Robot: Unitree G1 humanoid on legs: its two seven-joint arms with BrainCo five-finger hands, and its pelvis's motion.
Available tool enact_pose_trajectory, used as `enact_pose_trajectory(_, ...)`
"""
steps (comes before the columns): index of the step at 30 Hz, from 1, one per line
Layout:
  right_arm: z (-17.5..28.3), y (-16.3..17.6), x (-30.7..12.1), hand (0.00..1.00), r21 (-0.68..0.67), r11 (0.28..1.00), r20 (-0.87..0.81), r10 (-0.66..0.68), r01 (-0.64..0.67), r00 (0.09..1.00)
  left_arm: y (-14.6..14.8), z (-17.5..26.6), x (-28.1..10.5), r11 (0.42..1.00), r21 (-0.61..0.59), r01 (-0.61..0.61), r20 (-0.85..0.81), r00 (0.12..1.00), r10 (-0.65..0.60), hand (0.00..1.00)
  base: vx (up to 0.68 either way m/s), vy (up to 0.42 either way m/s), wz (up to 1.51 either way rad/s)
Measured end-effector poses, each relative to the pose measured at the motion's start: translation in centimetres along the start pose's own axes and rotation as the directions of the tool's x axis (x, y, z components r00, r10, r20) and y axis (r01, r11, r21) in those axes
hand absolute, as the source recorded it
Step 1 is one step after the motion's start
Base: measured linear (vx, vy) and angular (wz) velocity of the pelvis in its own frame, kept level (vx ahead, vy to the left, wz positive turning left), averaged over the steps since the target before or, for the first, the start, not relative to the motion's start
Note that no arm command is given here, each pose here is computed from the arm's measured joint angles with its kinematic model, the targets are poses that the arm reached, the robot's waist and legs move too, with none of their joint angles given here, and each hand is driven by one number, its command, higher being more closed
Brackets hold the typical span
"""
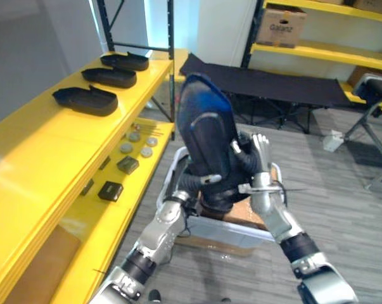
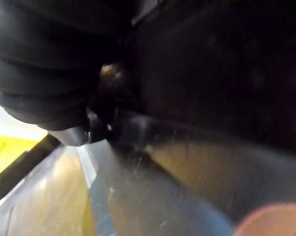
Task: Walk over and take plastic housings, then place them on the shelf
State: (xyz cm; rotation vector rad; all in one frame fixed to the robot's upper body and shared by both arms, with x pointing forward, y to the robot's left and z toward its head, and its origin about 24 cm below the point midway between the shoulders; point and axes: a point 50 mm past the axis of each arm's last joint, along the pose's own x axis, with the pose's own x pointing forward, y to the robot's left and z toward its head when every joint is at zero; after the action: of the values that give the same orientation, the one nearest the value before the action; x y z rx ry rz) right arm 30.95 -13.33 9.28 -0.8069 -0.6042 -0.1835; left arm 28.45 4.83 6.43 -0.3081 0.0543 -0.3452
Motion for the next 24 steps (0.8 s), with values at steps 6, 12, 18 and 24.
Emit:
enact_pose_trajectory(6, -0.1, 0.9, -1.5, 1.00, 0.084, 0.996, -0.075, -0.037, 0.043, 0.997, 0.2, 0.3, 0.0, 0.999, -0.008, -0.033, 0.029, 0.999, 0.033, 1.00, 0.00, 0.000, -0.01)
enact_pose_trajectory(12, 0.9, 2.0, -2.4, 1.00, 0.167, 0.985, -0.087, -0.038, 0.052, 0.996, 1.2, -0.1, 0.0, 0.995, -0.010, -0.104, 0.037, 0.994, 0.104, 1.00, 0.00, 0.001, -0.01)
enact_pose_trajectory(18, 1.4, 2.5, -2.7, 1.00, 0.208, 0.976, -0.097, -0.040, 0.059, 0.994, 1.7, -0.1, 0.0, 0.992, -0.007, -0.129, 0.040, 0.991, 0.129, 1.00, 0.00, 0.002, -0.01)
enact_pose_trajectory(24, 2.3, 2.0, -1.9, 1.00, 0.235, 0.968, -0.064, -0.072, 0.085, 0.995, 1.4, 0.9, 0.2, 0.991, -0.024, -0.135, 0.096, 0.986, 0.137, 1.00, -0.05, 0.023, -0.05)
